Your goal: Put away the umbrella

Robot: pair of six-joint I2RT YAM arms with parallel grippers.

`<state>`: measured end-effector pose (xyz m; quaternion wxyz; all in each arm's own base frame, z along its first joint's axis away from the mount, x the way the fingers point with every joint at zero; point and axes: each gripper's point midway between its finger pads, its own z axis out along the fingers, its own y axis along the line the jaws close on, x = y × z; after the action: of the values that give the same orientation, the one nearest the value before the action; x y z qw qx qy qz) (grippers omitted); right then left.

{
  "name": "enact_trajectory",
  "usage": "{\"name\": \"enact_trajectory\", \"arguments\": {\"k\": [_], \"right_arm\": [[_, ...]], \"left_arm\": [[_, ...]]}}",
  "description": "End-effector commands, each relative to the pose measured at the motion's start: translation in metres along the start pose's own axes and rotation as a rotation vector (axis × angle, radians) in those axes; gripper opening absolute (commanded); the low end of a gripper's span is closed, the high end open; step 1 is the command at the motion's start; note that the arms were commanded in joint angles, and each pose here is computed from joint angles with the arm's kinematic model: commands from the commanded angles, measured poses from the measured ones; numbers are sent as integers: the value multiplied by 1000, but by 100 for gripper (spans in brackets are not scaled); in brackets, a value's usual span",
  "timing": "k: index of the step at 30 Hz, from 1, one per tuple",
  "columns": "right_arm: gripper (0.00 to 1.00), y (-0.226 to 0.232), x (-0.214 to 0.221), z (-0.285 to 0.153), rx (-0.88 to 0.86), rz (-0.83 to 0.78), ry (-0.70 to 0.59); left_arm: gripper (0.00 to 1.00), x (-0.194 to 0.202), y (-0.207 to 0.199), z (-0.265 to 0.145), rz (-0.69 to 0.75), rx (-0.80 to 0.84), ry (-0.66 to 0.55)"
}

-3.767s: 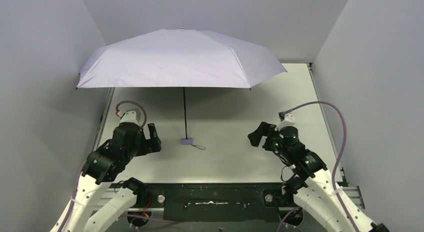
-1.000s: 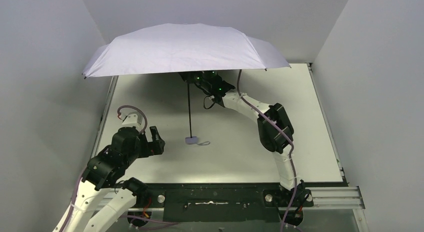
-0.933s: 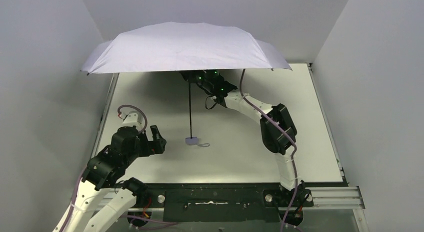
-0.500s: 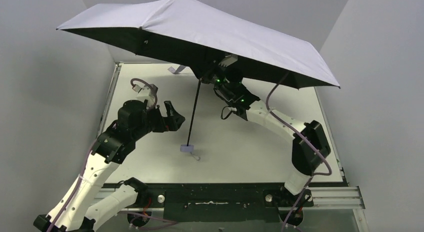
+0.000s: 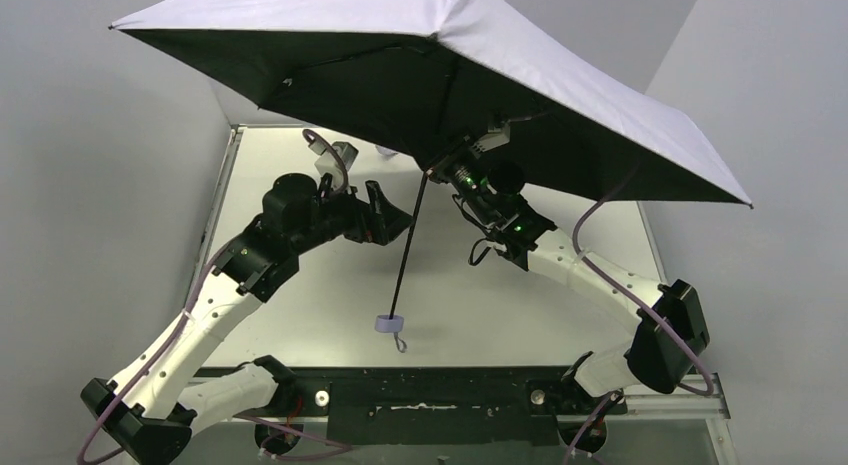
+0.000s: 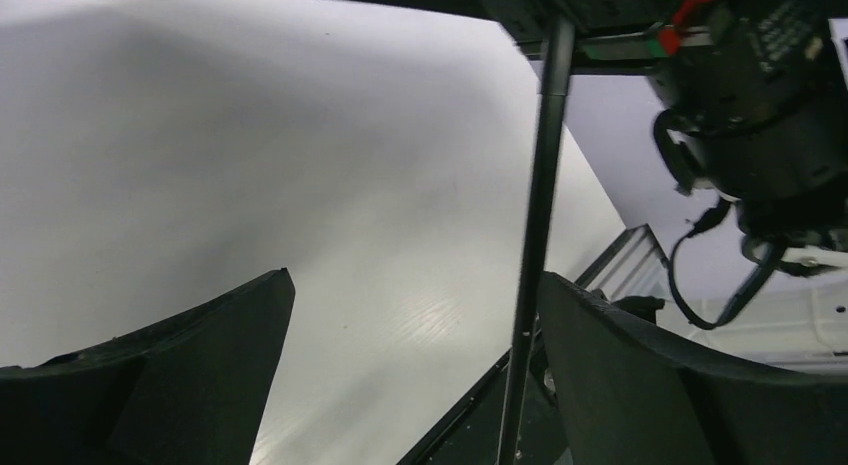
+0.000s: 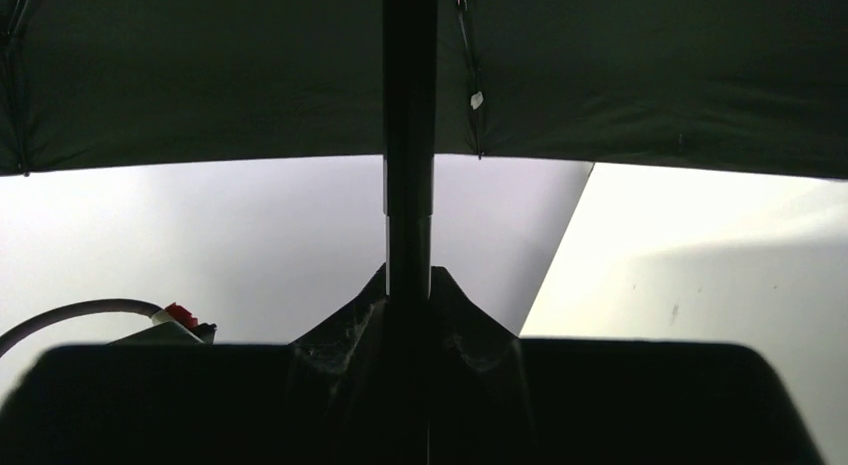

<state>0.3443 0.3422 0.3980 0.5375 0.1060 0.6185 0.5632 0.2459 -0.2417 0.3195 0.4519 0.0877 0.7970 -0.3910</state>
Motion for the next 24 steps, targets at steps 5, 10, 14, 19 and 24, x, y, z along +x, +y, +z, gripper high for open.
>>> {"name": "enact_trajectory", "arguments": {"k": [5, 10, 14, 19, 24], "right_arm": [[0, 82, -32, -17, -278, 103, -80], [0, 99, -24, -19, -351, 119, -64], [0, 112, -22, -21, -422, 143, -54], [0, 120, -14, -25, -481, 158, -31], [0, 117, -9, -26, -479, 146, -24]], "left_arm": [[81, -21, -47, 3, 14, 192, -74], [69, -23, -60, 8, 20, 237, -62], [58, -20, -60, 13, 9, 242, -56], [38, -23, -68, 13, -14, 288, -65], [18, -26, -72, 7, -10, 303, -80]]}}
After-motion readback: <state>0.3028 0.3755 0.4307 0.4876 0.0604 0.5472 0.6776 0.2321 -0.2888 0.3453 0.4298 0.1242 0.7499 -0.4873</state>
